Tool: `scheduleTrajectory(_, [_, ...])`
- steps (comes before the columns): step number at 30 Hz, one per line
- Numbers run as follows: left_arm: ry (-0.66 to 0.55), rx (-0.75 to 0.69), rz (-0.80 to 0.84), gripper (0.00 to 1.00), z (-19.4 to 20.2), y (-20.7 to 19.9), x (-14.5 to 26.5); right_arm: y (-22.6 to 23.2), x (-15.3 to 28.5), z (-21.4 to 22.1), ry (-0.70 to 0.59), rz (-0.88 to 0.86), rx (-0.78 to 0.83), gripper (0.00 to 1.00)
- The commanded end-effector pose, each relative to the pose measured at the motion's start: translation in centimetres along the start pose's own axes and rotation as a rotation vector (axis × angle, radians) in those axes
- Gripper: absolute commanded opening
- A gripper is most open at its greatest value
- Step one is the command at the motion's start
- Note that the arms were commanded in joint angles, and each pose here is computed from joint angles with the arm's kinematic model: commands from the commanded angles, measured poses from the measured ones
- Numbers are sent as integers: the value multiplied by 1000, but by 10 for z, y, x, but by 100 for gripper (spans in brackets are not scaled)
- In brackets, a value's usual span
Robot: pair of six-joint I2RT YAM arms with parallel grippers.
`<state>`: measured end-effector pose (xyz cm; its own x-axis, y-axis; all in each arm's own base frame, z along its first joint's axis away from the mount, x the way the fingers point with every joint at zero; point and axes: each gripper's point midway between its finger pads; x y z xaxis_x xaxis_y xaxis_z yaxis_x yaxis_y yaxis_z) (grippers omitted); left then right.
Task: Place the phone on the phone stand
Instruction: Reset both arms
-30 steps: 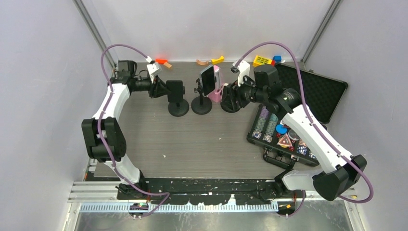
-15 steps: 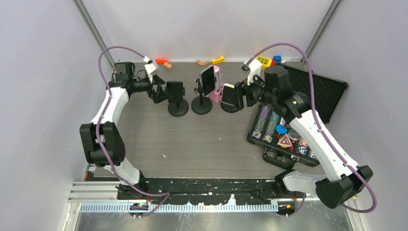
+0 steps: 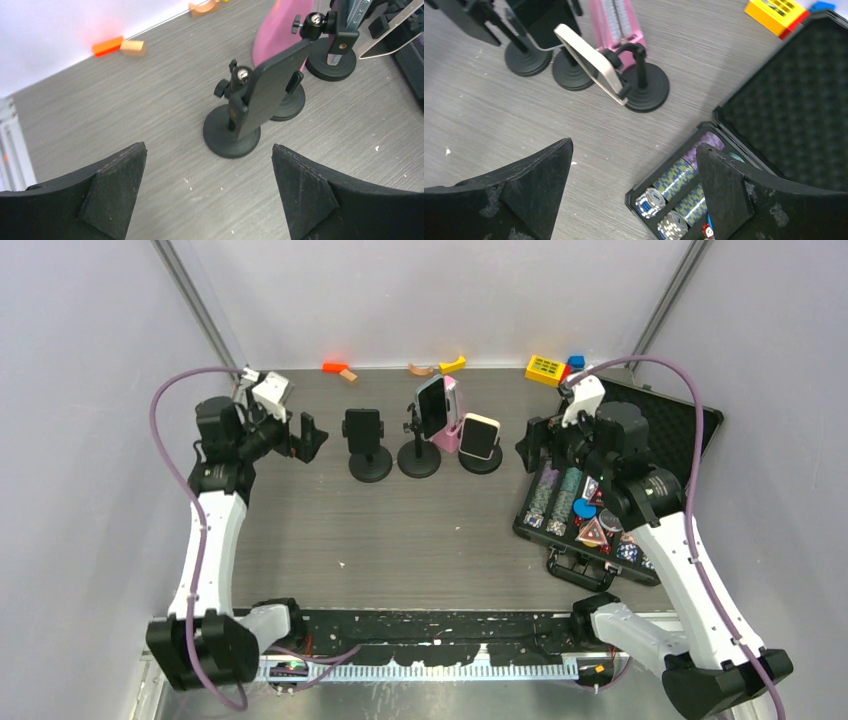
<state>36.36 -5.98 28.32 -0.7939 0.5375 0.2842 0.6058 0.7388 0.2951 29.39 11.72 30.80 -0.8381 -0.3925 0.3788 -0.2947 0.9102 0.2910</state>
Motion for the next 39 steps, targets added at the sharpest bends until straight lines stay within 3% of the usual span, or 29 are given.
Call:
scheduleTrajectory(1, [26, 100, -155, 100, 5, -1, 31, -21, 18, -13, -92, 105, -45, 99])
scheduleTrajectory(8, [36, 79, -168, 100, 14, -45, 75, -46, 46, -7, -102, 256, -61, 99])
scheduleTrajectory(15, [13, 80, -225, 100, 21, -69, 105, -52, 61, 25, -84, 250, -16, 99])
scheduleTrajectory(25, [-31, 16, -214, 100, 26, -78, 104, -53, 44, 67, -89, 160, 56, 99])
scheduleTrajectory(32, [-17, 4, -216, 100, 35, -78, 101, -72, 66, 58, -209, 266, 76, 99])
scheduleTrajectory(39, [-9, -12, -239, 100, 38, -74, 103, -69, 74, 65, -235, 234, 103, 99])
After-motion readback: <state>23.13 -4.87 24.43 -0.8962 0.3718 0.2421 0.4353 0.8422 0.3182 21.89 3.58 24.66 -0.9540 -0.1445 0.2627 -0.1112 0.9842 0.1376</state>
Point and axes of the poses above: each gripper's point midway between its finger pads, its own x axis back along the fingers, its own y axis along the line the jaws close on, z = x × y, and after that the axes turned 15 degrees about -x, right-handed
